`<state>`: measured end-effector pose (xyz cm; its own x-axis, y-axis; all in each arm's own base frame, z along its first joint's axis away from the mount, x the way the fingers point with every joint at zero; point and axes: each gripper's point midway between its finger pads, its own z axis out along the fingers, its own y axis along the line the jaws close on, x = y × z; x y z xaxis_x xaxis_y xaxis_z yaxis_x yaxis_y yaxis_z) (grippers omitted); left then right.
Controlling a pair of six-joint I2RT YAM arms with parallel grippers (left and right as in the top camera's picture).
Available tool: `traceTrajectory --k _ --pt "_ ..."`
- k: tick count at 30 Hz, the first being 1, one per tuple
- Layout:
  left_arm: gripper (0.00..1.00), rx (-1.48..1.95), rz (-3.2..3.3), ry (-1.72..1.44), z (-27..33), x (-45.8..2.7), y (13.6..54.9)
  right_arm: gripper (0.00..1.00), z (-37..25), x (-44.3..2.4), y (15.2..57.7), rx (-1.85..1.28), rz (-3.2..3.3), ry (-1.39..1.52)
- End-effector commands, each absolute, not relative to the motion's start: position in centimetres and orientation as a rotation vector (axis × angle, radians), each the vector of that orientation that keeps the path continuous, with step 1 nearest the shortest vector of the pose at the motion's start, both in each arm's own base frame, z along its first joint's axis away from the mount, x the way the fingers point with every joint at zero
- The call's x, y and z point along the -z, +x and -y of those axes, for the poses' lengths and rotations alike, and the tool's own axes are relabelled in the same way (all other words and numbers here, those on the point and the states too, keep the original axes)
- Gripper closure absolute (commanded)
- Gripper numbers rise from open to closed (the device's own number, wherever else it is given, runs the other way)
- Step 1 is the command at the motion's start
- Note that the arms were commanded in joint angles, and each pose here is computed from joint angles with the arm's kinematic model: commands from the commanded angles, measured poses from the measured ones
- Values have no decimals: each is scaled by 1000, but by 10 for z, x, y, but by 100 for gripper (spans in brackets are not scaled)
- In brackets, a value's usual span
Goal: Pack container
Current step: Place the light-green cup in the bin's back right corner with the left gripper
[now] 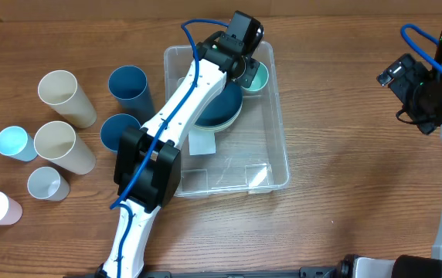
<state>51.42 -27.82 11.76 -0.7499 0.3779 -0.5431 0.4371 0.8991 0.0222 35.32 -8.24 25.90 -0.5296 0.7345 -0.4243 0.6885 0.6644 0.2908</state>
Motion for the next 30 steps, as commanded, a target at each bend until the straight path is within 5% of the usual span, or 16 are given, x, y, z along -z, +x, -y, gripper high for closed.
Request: traceTrajectory --k 1,5,7,8,10,14,18,19,23,27,30 --pt "76 123 -2483 588 275 -119 522 0 83 -263 353 -120 -2348 1097" --pt "73 126 -2475 581 274 -136 522 0 83 -263 353 -120 -2348 1097" --pt "55 138 -2434 569 274 -176 522 0 83 -263 353 -120 -2348 1097" --pt "30 117 -2394 539 267 -213 520 0 83 -263 353 -120 -2348 1097" --pt "23 1 -2329 456 239 -276 510 0 83 -263 353 -120 -2348 1097" --pt "21 -158 -2281 163 162 -368 459 0 83 -263 353 -120 -2348 1097" --pt "23 -301 -2365 -100 54 -396 393 0 83 -263 353 -120 -2348 1097" --pt "18 -256 -2373 -215 17 -405 373 0 83 -263 353 -120 -2348 1097" --pt "16 -311 -2385 -649 -93 -397 300 0 83 -263 353 -120 -2348 1097" --pt "9 -387 -2357 -1379 -181 -326 212 0 83 -263 353 -120 -2348 1097" --pt "7 -217 -2356 -1594 -208 -266 206 0 83 -263 353 -120 -2348 1097"
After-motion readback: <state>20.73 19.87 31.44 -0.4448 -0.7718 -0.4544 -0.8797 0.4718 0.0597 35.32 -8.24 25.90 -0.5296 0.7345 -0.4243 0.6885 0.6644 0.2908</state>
